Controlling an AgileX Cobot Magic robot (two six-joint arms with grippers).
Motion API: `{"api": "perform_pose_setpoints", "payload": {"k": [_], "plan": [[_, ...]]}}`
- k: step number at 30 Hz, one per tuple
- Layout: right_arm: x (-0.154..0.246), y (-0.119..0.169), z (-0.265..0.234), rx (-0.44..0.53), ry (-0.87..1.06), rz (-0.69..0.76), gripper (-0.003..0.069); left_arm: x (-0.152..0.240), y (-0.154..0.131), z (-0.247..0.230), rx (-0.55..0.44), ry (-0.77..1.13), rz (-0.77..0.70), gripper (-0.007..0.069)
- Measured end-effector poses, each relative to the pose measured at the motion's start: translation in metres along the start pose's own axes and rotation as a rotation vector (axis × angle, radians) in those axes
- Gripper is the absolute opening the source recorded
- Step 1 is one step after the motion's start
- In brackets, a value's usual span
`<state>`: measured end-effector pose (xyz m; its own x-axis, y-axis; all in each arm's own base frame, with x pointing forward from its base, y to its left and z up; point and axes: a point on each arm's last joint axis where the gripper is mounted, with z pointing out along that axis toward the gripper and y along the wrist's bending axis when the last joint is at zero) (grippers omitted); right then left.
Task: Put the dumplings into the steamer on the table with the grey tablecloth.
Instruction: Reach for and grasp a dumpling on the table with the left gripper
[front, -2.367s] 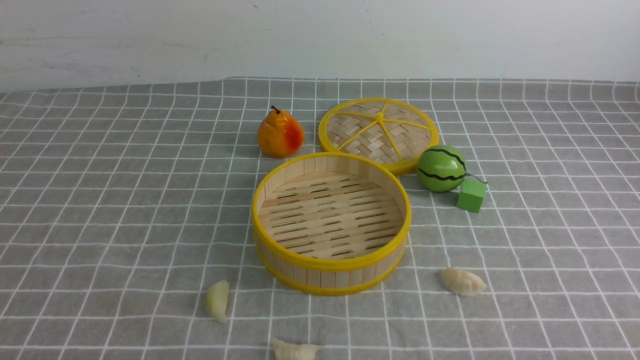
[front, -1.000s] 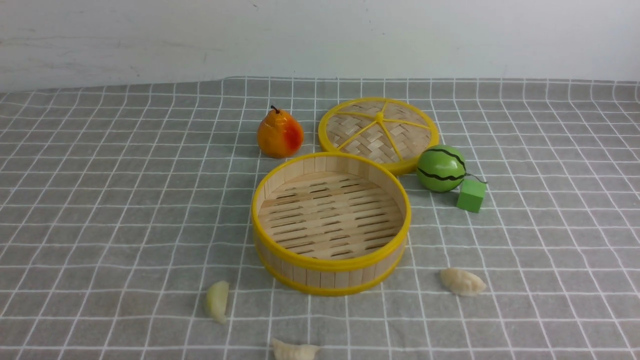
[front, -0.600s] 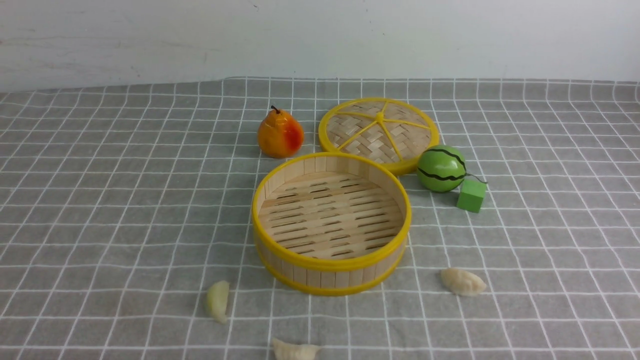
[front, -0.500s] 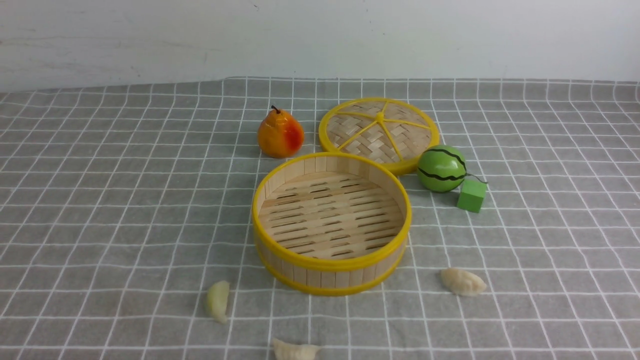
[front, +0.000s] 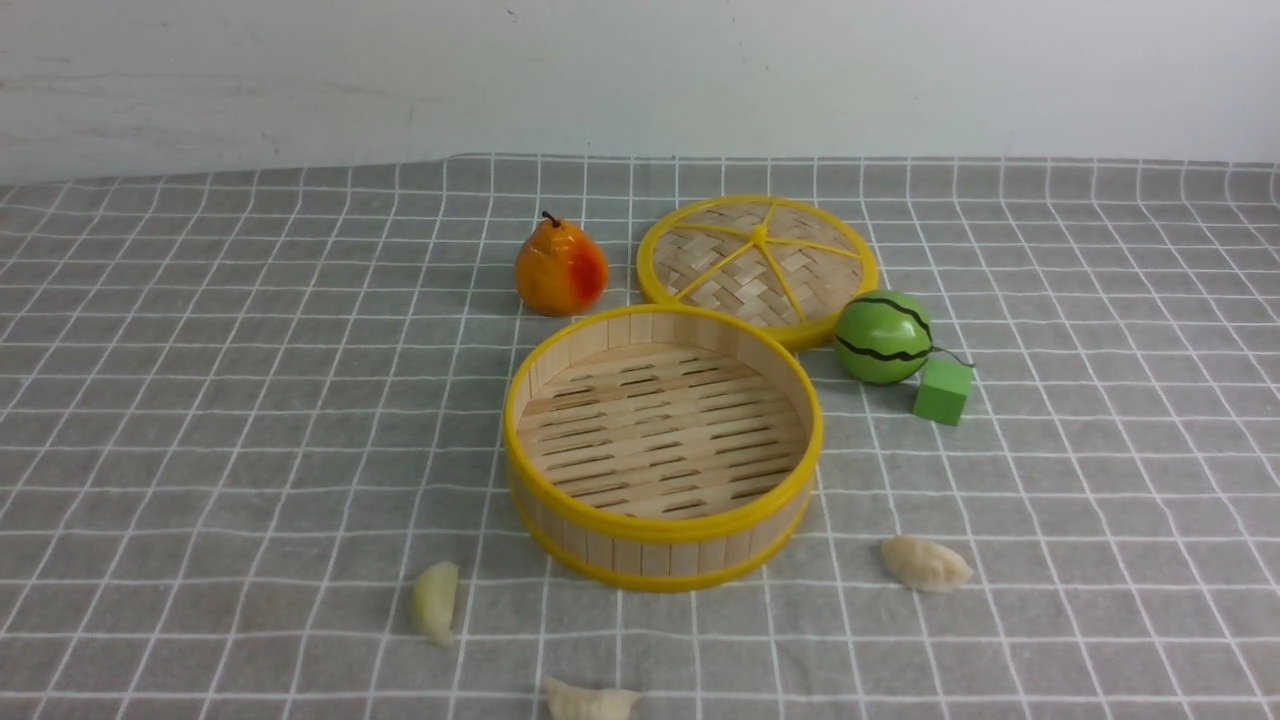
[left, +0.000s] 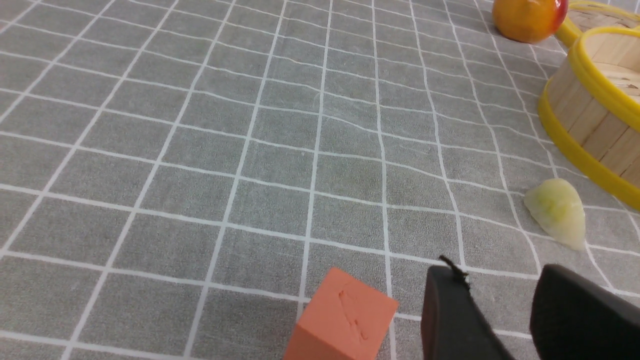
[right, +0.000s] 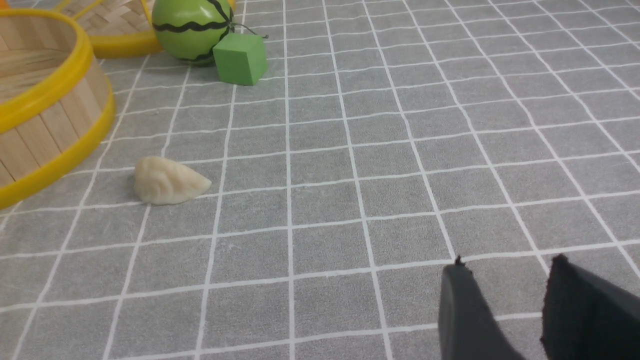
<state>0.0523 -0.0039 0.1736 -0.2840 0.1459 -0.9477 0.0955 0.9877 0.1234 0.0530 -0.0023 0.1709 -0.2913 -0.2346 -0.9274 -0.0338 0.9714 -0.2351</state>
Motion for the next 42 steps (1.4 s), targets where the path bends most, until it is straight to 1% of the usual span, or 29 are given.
{"api": "perform_pose_setpoints", "payload": {"k": [1, 4, 6, 8, 9, 10, 11, 12, 13, 14, 16, 17, 19, 22, 23, 24, 26, 29, 31, 34, 35, 36, 37, 38, 39, 40, 42], "plan": [[0.0, 0.0, 0.0, 0.0, 0.0, 0.0, 0.024, 0.0, 0.0, 0.0, 0.003, -0.005, -0.008, 0.0237], [0.0, 0.0, 0.0, -0.002, 0.0, 0.005, 0.024, -0.004, -0.003, 0.0, 0.04, -0.045, -0.121, 0.0237], [0.0, 0.001, 0.0, -0.015, 0.002, 0.05, 0.024, -0.006, -0.006, 0.0, 0.069, -0.06, -0.236, 0.0237], [0.0, 0.005, 0.0, -0.057, 0.01, 0.219, 0.024, -0.007, -0.01, -0.001, 0.123, -0.049, -0.481, 0.0237], [0.0, 0.008, 0.0, -0.088, 0.019, 0.34, 0.024, -0.007, -0.012, -0.001, 0.149, -0.041, -0.613, 0.0237], [0.0, 0.011, -0.001, -0.117, 0.031, 0.476, 0.024, -0.008, -0.013, -0.001, 0.174, -0.03, -0.728, 0.0237], [0.0, 0.015, -0.001, -0.161, 0.055, 0.663, 0.024, -0.009, -0.016, -0.002, 0.21, -0.012, -0.917, 0.0237], [0.001, 0.018, -0.001, -0.195, 0.078, 0.818, 0.024, -0.01, -0.018, -0.002, 0.236, 0.002, -1.042, 0.0237], [0.0, 0.02, -0.002, -0.213, 0.091, 0.902, 0.024, -0.01, -0.019, -0.003, 0.248, 0.01, -1.095, 0.0237], [0.0, 0.022, -0.002, -0.239, 0.113, 1.018, 0.024, -0.011, -0.02, -0.003, 0.264, 0.021, -1.169, 0.0237], [-0.001, 0.026, -0.003, -0.274, 0.137, 1.157, 0.024, -0.012, -0.021, -0.003, 0.28, 0.03, -1.237, 0.0237], [-0.002, 0.026, -0.003, -0.281, 0.141, 1.183, 0.024, -0.012, -0.021, -0.003, 0.283, 0.029, -1.246, 0.0237], [-0.002, 0.026, -0.003, -0.287, 0.142, 1.194, 0.024, -0.012, -0.021, -0.003, 0.286, 0.026, -1.256, 0.0237], [-0.002, 0.026, -0.003, -0.288, 0.133, 1.151, 0.024, -0.012, -0.021, -0.003, 0.29, 0.036, -1.271, 0.0237], [-0.002, 0.026, -0.003, -0.288, 0.132, 1.147, 0.024, -0.012, -0.021, -0.003, 0.29, 0.036, -1.271, 0.0237], [-0.002, 0.026, -0.003, -0.289, 0.129, 1.108, 0.024, -0.012, -0.023, -0.004, 0.294, 0.05, -1.255, 0.0237], [-0.003, 0.027, -0.004, -0.295, 0.122, 1.018, 0.024, -0.019, -0.028, -0.009, 0.319, 0.066, -1.16, 0.0237], [-0.017, 0.03, -0.011, -0.329, 0.074, 0.84, 0.0221, -0.044, -0.038, -0.025, 0.374, 0.029, -0.894, 0.0218], [-0.039, 0.033, -0.018, -0.346, 0.022, 0.716, 0.0151, -0.068, -0.046, -0.038, 0.379, 0.014, -0.666, 0.0162], [-0.069, 0.037, -0.016, -0.315, 0.045, 0.551, 0.0033, -0.101, -0.056, -0.038, 0.303, 0.127, -0.425, 0.0047], [-0.076, 0.038, -0.014, -0.306, 0.063, 0.522, 0.0012, -0.108, -0.058, -0.037, 0.288, 0.162, -0.393, 0.0013], [-0.087, 0.04, -0.01, -0.294, 0.099, 0.454, -0.0011, -0.118, -0.059, -0.033, 0.253, 0.218, -0.328, -0.0011], [-0.101, 0.042, -0.004, -0.285, 0.151, 0.359, -0.0019, -0.13, -0.06, -0.027, 0.205, 0.28, -0.249, -0.0014], [-0.103, 0.043, -0.003, -0.284, 0.162, 0.343, -0.0019, -0.132, -0.06, -0.026, 0.198, 0.29, -0.238, -0.0014], [-0.117, 0.047, 0.006, -0.285, 0.244, 0.237, -0.002, -0.144, -0.06, -0.021, 0.153, 0.354, -0.173, -0.0014], [-0.126, 0.049, 0.013, -0.293, 0.311, 0.162, -0.002, -0.151, -0.06, -0.017, 0.125, 0.395, -0.126, -0.0014], [-0.14, 0.056, 0.028, -0.332, 0.468, 0.049, -0.002, -0.164, -0.062, -0.009, 0.086, 0.48, -0.031, -0.0014]]}}
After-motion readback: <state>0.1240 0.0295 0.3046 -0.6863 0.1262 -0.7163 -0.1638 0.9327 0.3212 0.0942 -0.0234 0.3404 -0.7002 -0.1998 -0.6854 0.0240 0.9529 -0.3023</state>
